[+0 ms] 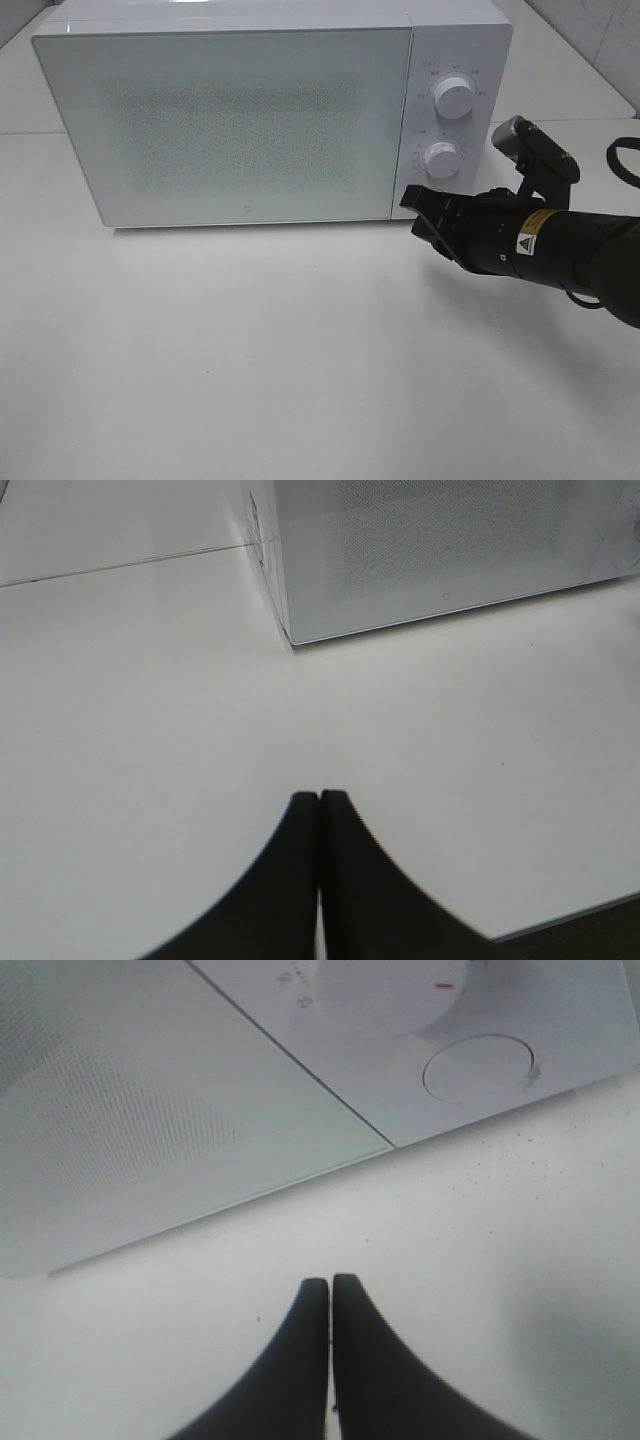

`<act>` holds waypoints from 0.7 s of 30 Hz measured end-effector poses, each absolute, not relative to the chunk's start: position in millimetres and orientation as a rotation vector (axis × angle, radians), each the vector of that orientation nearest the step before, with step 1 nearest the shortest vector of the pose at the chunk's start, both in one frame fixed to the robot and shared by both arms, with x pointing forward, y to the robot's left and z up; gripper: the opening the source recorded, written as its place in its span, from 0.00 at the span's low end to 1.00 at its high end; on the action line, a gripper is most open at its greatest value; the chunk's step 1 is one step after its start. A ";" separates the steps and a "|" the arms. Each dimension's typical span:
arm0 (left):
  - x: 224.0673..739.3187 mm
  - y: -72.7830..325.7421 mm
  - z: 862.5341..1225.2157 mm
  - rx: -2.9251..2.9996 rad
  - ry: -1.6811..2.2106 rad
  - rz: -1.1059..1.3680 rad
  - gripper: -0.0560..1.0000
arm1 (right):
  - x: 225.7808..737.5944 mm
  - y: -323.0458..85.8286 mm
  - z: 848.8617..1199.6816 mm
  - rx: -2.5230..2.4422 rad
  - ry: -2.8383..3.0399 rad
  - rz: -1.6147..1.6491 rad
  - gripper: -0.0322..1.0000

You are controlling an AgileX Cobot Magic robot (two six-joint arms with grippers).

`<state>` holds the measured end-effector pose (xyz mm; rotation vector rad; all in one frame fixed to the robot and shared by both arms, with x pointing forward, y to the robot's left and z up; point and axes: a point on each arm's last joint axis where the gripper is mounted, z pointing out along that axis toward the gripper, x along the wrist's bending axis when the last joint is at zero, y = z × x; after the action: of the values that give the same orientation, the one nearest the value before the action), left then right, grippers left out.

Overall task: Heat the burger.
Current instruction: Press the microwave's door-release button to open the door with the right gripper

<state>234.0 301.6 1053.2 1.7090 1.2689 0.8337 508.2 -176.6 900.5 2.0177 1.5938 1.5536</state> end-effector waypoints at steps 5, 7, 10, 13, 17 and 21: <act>234.0 301.6 1053.2 1.709 1.269 0.834 0.05 | 515.8 -173.3 897.9 2.212 1.420 1.654 0.04; 234.0 301.6 1053.2 1.709 1.269 0.834 0.05 | 521.1 -173.0 896.1 2.311 1.297 1.696 0.04; 234.0 301.6 1053.2 1.709 1.269 0.834 0.05 | 525.3 -175.2 891.5 2.381 1.177 1.701 0.04; 234.0 301.6 1053.2 1.709 1.269 0.834 0.05 | 528.9 -178.7 886.7 2.424 1.067 1.690 0.04; 234.0 301.6 1053.2 1.709 1.269 0.834 0.05 | 532.9 -181.4 883.8 2.453 0.976 1.678 0.04; 234.0 301.6 1053.2 1.709 1.269 0.834 0.05 | 542.4 -180.3 883.2 2.456 0.916 1.690 0.04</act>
<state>234.0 301.6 1053.2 1.7090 1.2689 0.8337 542.4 -180.3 883.2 2.4559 0.9162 1.6901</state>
